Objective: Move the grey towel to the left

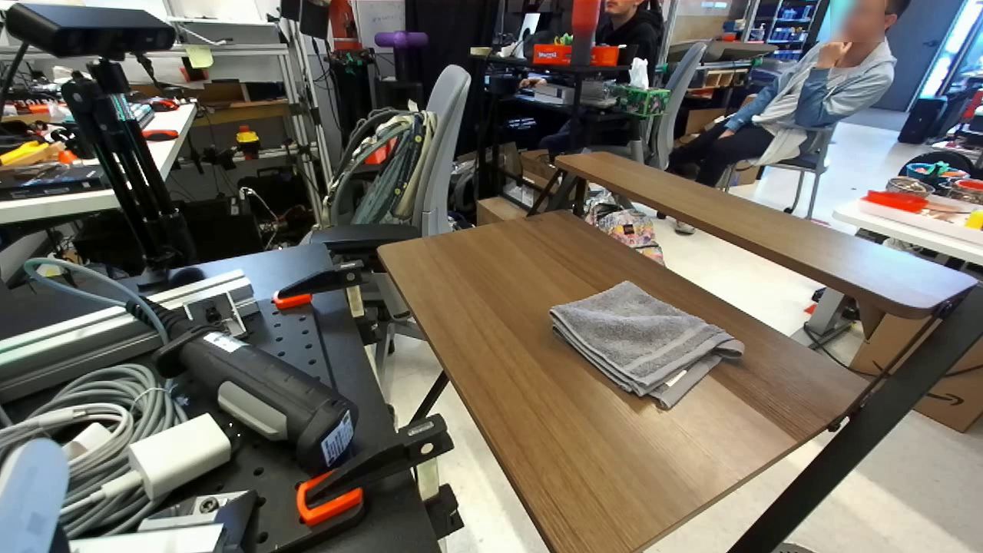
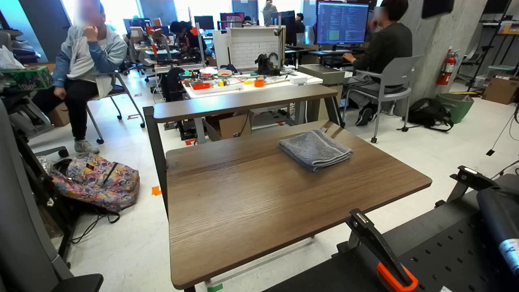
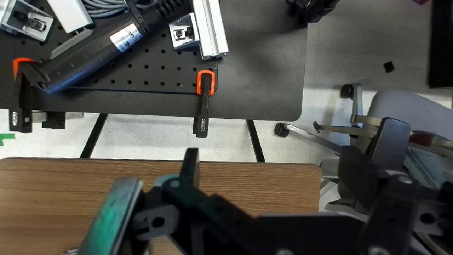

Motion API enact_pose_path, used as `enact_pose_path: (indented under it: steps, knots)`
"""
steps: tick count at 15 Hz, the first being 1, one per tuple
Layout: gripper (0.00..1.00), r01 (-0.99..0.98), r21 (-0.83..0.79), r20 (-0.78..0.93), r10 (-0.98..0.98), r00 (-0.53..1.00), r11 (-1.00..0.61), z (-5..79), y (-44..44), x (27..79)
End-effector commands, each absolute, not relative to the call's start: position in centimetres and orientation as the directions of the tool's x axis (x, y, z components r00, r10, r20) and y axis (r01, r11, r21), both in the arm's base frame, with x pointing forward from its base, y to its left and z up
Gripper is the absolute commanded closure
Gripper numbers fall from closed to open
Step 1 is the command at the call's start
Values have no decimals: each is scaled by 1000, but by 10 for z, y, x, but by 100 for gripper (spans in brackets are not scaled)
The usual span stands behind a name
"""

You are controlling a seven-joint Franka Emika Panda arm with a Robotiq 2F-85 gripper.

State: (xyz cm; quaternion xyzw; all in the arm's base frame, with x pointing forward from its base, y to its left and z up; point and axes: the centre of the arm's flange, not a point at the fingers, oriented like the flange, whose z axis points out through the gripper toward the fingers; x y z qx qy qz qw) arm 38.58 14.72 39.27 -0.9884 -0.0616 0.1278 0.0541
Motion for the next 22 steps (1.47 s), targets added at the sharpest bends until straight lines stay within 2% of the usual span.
enact_pose_path:
  steps: [1,7,9,15,22]
  knots:
    - [0,108,-123,-246,136,960,-987,393,147,386]
    - [0,108,-123,-246,136,960,-987,393,147,386]
    - [0,43,-138,-176,67,982,-989,389,143,399]
    - [0,-98,-139,-1,-99,995,-985,353,131,464]
    - [0,-274,-129,27,-280,960,-953,265,67,549]
